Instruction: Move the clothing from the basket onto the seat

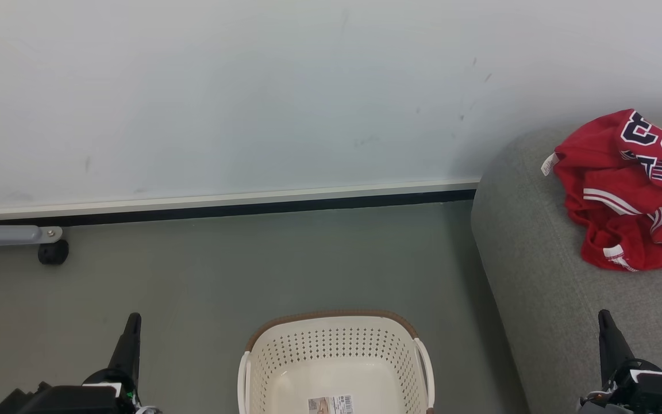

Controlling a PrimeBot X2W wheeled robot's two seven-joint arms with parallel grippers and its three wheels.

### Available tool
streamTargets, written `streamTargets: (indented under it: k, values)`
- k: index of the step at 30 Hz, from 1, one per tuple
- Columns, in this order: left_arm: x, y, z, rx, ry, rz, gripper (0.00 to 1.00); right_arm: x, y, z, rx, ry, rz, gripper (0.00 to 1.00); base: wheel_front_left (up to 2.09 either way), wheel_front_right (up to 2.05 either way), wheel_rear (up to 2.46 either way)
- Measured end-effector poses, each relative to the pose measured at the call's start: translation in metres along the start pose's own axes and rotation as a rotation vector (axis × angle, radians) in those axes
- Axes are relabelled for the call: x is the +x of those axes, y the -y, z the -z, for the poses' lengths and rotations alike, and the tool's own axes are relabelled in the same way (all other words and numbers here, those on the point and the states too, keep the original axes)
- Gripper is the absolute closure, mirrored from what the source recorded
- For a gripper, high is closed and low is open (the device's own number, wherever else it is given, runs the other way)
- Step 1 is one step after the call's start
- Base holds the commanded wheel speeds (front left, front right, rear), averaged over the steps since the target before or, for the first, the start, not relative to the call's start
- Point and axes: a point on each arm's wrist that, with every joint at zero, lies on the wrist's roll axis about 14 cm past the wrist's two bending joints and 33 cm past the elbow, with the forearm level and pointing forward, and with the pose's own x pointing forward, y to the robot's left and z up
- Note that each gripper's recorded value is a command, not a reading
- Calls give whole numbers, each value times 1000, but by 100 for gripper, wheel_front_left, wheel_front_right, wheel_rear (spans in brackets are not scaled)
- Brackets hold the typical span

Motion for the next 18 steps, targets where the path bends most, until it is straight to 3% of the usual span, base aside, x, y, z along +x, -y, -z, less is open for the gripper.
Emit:
streamTargets:
  k: [18]
  values:
    - [0,0,0,0,0,-1,100,0,0,0,0,0,0,100,0,0,0]
